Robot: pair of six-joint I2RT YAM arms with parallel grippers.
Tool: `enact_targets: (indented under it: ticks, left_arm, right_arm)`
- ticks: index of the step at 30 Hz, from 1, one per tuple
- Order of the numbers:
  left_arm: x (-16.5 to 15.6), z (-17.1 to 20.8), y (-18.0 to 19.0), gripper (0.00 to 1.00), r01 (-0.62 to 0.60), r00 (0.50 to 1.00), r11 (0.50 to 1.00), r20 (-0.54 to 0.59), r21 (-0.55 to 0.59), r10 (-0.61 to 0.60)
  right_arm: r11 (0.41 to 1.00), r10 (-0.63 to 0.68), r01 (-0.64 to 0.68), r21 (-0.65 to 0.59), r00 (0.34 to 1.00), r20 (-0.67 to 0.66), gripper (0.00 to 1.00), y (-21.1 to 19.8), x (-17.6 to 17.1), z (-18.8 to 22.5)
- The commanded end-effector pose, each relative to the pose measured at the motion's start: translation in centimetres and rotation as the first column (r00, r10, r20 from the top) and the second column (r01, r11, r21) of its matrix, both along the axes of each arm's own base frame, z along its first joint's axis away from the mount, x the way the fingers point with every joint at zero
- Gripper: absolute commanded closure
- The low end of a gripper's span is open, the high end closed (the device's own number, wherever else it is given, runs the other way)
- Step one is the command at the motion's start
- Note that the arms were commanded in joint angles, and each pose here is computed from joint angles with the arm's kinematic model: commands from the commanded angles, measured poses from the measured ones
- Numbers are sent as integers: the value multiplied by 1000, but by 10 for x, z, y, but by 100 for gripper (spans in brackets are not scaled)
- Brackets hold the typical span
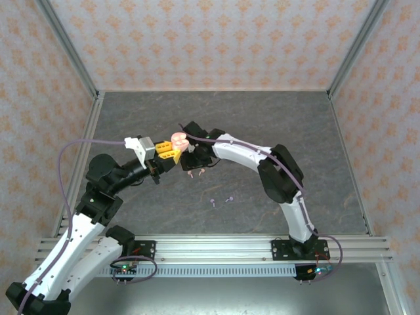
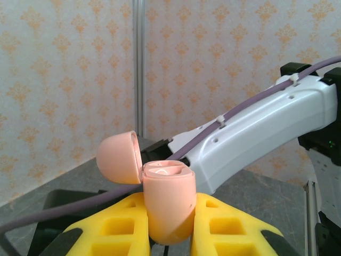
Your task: Insert the wireless bluetooth earbuds into the charging case
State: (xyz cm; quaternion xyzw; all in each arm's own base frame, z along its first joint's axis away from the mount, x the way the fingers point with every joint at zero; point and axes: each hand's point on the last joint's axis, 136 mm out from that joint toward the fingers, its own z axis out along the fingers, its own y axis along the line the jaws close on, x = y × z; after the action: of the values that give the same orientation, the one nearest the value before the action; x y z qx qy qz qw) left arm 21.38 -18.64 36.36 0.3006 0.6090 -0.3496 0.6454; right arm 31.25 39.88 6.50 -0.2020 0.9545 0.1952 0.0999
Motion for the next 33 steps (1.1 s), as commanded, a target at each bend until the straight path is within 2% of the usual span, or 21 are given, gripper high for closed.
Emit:
enact_targets:
  ticks: [1, 25, 33]
  left_arm:
    - [-7, 17, 1, 83, 11, 998, 1000, 60, -15, -10]
    - [-4, 15, 0, 83, 5, 999, 1000, 42, -1, -5]
    - [-4, 12, 1, 83, -3, 999, 1000, 35, 4, 3]
  right_arm:
    - [998, -5, 5, -69, 1000, -2, 62, -4, -1, -6]
    - [988, 23, -32, -153, 998, -59, 75, -1, -10, -47]
    - [990, 32, -33, -136, 999, -7, 80, -3, -5, -27]
